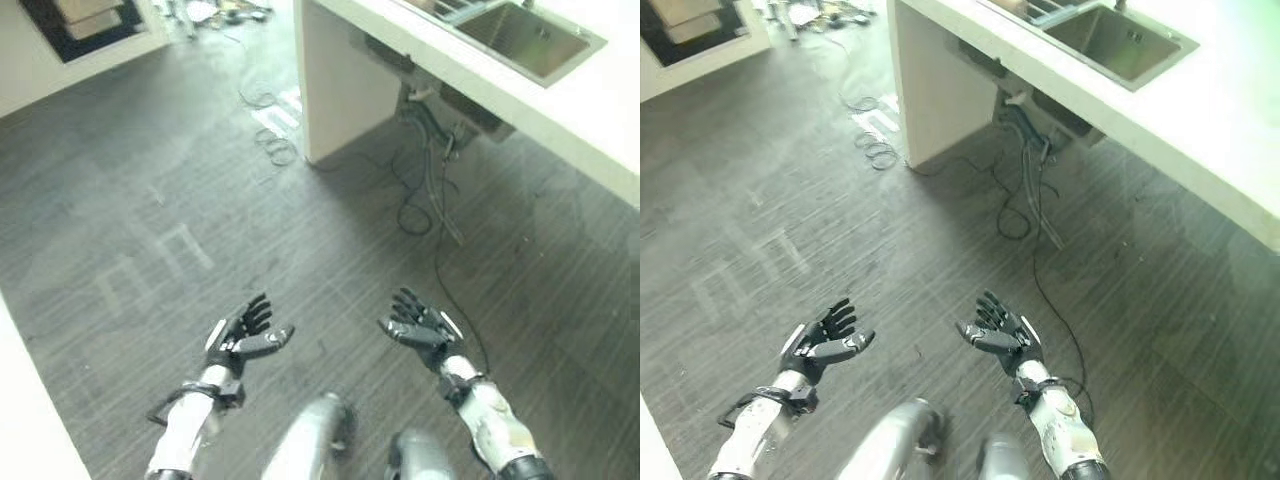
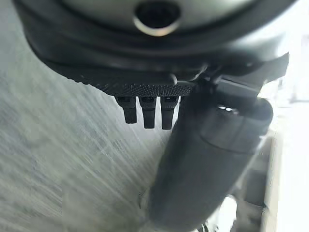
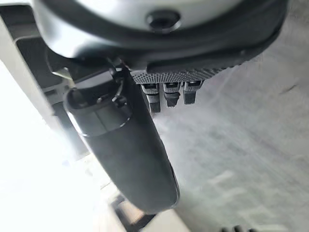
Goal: Place the dishes in the dishwasher.
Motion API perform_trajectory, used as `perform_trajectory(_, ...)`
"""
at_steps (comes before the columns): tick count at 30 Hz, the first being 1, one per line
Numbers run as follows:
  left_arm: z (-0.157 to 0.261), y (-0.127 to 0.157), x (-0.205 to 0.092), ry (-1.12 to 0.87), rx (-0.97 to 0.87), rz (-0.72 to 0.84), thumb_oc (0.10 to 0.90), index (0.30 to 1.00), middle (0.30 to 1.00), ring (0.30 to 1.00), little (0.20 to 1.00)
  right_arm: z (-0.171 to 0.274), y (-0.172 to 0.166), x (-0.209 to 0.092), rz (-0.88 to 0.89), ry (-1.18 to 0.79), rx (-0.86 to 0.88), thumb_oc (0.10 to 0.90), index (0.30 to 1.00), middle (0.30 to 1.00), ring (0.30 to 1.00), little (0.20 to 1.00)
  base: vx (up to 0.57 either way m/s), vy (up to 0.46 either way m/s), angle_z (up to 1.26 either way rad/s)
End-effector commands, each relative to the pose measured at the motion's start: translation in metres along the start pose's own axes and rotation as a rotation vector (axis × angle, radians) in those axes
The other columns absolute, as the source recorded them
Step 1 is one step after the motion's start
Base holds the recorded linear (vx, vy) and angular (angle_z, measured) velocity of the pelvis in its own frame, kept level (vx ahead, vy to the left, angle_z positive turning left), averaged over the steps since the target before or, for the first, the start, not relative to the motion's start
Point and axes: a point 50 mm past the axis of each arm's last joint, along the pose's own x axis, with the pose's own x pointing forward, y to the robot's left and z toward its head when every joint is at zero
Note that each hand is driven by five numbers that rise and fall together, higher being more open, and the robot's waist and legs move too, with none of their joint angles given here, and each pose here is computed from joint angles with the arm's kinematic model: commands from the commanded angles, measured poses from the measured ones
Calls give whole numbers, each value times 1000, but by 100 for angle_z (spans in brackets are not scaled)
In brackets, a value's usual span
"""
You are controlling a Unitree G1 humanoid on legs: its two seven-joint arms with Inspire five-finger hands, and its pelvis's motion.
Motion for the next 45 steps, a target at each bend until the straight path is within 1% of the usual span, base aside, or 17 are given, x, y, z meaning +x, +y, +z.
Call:
perform_trajectory(1,3,-5,-15,-78,-8,-32,800,900,900,900,900,50,-24,-3,11,-190,-41,800,900,900,900,900,395,-169,25)
perform_trajectory(4,0,-9,-19,-83,-18,-21,800,900,900,900,900,50,-24,-5,35,-173,-53,800,900,900,900,900,492,-199,29)
perform_trajectory(10,-12,-13,-25,-52,-48,-10,800,900,900,900,900,54,-15,0,30,-170,-81,800,900,900,900,900,470,-191,14)
perform_trajectory(14,-11,-17,-25,-58,-69,-25,800,900,900,900,900,59,-18,-2,30,-173,-116,800,900,900,900,900,355,-167,26)
perform_trajectory(17,-15,-19,-22,-28,-63,-49,800,900,900,900,900,58,-25,-4,-6,-170,-115,800,900,900,900,900,322,-129,10)
perform_trajectory(25,-26,-23,-34,1,-67,-53,800,900,900,900,900,45,-27,-5,-42,-122,-130,800,900,900,900,900,363,165,-41)
perform_trajectory(29,-31,-16,-34,20,-84,-20,800,900,900,900,900,35,-38,-4,-94,-33,-225,800,900,900,900,900,332,254,-102)
perform_trajectory(32,-31,-13,-31,23,-44,-25,800,900,900,900,900,15,-50,-11,-143,56,-213,800,900,900,900,900,303,231,-75)
perform_trajectory(35,-31,-11,-30,31,-17,-41,800,900,900,900,900,7,-57,-16,-190,71,-206,800,900,900,900,900,191,194,-28)
perform_trajectory(36,-29,-10,-28,38,2,-63,800,900,900,900,900,-3,-65,-22,-245,87,-170,800,900,900,900,900,188,262,-5)
perform_trajectory(38,-27,-9,-25,45,16,-66,800,900,900,900,900,-11,-70,-27,-272,110,-170,800,900,900,900,900,199,252,-1)
perform_trajectory(41,-30,-3,-23,65,-16,-26,800,900,900,900,900,-28,-78,-33,-290,190,-212,800,900,900,900,900,252,95,-17)
perform_trajectory(43,-31,-1,-24,77,-14,-12,800,900,900,900,900,-29,-80,-33,-301,201,-214,800,900,900,900,900,192,-161,-89)
perform_trajectory(45,-36,2,-24,112,3,32,800,900,900,900,900,-27,-85,-30,-312,226,-218,800,900,900,900,900,174,-211,-108)
